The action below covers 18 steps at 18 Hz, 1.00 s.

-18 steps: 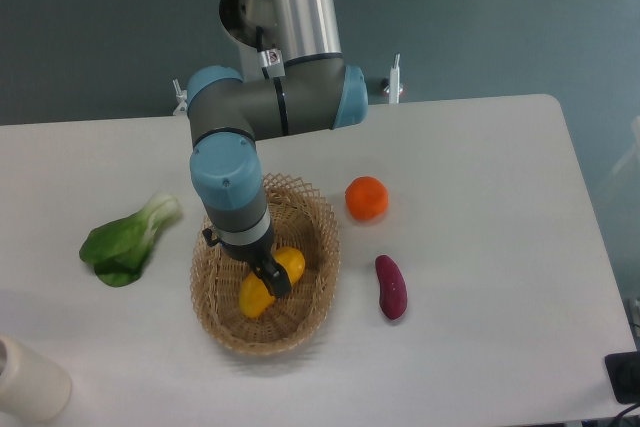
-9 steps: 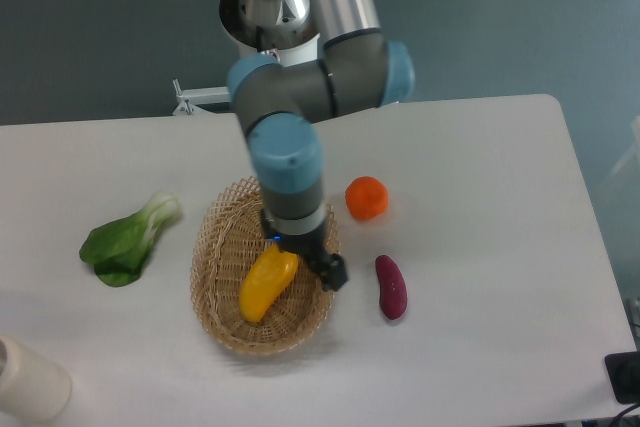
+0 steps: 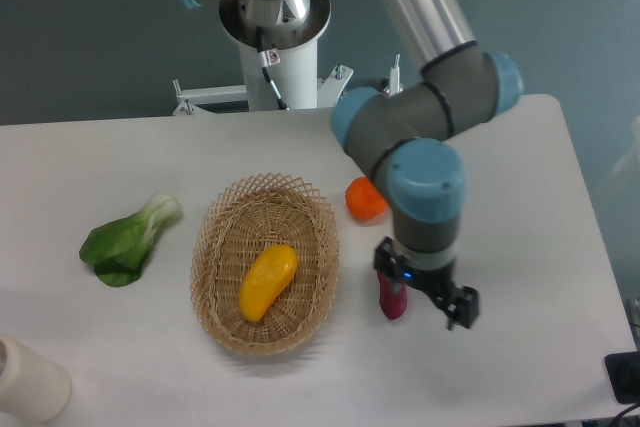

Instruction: Place the mango in the basket

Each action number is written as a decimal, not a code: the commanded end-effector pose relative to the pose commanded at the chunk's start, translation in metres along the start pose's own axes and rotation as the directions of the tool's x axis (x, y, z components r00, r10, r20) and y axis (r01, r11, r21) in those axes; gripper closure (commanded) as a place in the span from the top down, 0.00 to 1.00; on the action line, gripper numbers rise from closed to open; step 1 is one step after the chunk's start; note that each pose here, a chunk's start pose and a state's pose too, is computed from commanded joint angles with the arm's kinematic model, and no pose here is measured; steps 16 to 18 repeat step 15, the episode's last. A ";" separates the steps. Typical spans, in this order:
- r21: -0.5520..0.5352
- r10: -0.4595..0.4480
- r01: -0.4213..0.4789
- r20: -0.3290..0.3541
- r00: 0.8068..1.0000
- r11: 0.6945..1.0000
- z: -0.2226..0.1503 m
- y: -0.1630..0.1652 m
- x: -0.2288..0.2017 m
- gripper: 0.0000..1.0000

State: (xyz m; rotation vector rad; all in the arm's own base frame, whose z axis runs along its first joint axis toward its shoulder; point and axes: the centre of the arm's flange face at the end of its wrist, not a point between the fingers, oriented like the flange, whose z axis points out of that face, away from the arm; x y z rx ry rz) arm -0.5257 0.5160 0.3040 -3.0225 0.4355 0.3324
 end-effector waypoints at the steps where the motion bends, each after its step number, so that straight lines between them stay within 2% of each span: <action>1: -0.005 0.017 -0.017 -0.003 1.000 1.000 0.003 0.016 -0.007 1.00; 6: -0.023 0.115 -0.115 -0.026 0.993 0.993 0.010 0.077 -0.029 1.00; 10: -0.032 0.126 -0.128 -0.052 0.991 0.991 0.013 0.099 -0.035 1.00; 18: -0.029 0.147 -0.149 -0.055 0.988 0.988 0.013 0.101 -0.034 1.00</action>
